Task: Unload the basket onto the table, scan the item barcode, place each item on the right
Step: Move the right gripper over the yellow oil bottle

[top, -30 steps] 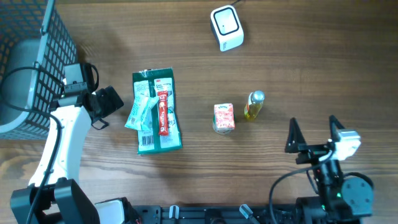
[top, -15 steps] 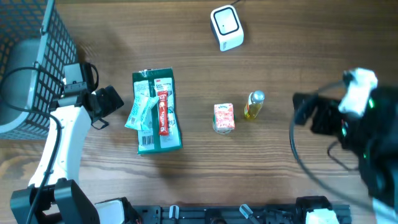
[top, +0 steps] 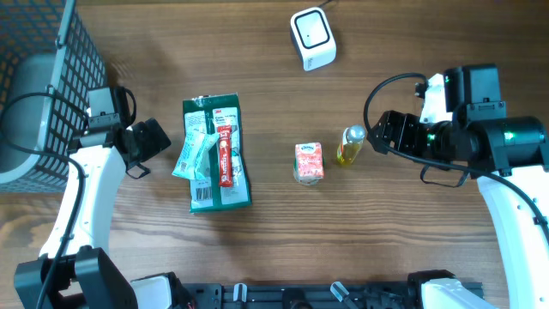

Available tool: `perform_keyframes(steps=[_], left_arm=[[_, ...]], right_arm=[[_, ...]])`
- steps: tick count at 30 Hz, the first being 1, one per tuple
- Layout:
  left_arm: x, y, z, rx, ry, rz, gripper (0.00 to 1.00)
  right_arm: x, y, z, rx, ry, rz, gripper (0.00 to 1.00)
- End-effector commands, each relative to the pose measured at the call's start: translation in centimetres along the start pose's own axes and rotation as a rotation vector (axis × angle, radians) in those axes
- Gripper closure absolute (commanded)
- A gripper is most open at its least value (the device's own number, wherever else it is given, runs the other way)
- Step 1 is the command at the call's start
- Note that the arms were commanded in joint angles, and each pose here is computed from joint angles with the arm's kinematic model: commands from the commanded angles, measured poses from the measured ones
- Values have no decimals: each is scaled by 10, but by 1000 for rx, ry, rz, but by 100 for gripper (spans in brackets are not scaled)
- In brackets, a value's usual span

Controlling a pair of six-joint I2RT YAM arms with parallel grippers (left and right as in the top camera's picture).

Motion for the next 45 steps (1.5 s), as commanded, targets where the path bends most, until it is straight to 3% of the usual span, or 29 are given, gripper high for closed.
perform_keyframes(steps=[1,28,45], left_arm=[[-7,8,0,10,7,-32,0],[-7,8,0,10,7,-32,0],[-7,8,0,10,7,-32,0]], right_arm=[[-8,2,0,26,22,-50,0],[-17,2,6,2,34,-93,3],[-21,-36,-5,71,0,18,2]])
Point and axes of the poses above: each gripper's point midway between its finger pads, its own y axis back along the fingers, its own z axis along the line the jaws close on, x = y × z, the point moved 5 cm from there along y, back along the fingers, and after that the axes turned 12 degrees about -y, right-handed, at the moved point
